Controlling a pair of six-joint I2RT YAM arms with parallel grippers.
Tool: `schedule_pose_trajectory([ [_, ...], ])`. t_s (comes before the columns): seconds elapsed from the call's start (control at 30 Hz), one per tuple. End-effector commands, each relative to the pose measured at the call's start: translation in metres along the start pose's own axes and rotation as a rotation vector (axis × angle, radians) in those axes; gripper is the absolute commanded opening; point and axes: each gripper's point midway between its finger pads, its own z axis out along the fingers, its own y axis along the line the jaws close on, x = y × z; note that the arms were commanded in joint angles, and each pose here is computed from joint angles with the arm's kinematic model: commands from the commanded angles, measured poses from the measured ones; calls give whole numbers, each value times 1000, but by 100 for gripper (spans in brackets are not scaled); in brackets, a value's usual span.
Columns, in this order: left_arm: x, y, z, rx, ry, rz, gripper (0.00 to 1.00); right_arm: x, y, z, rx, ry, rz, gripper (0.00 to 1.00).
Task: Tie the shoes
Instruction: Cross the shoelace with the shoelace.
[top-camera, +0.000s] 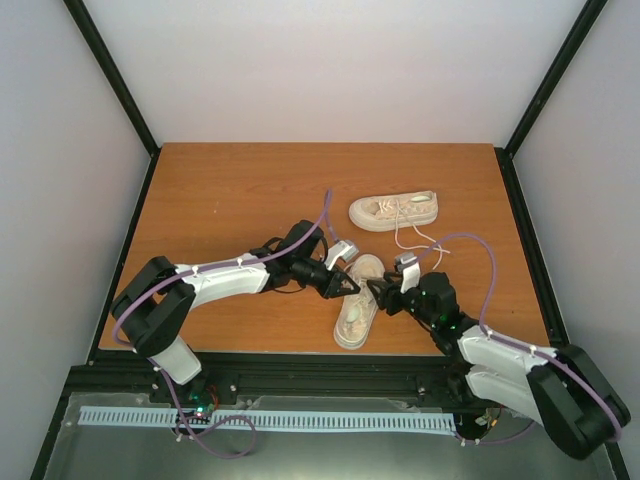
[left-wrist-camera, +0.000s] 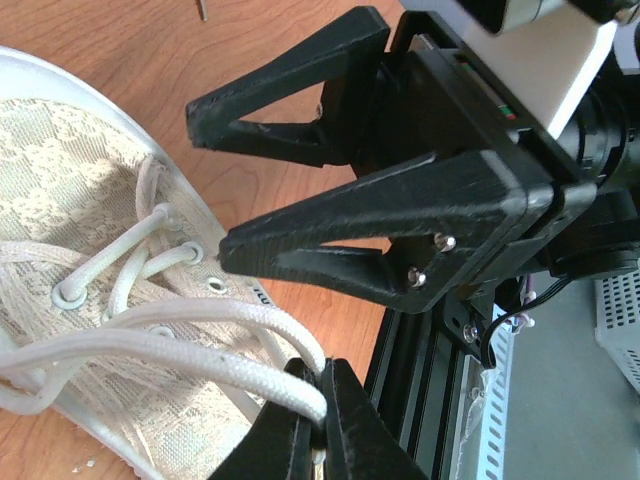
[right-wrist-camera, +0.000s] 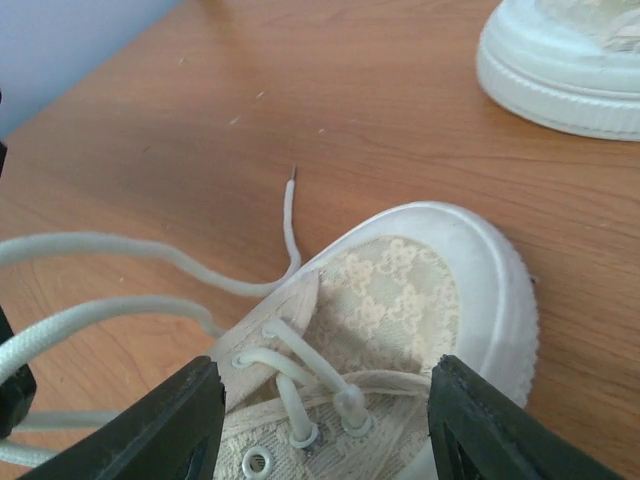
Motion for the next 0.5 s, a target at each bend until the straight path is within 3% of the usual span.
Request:
schedule_pose_trajectory([
  [0.0,-12,-15,-9,43,-42,62,1,-20,21,6,-120,-69,-98,56],
  [0.47,-15,-20,-10,59,-49,60,1,-9,41,29,-259,-23,-268,48],
])
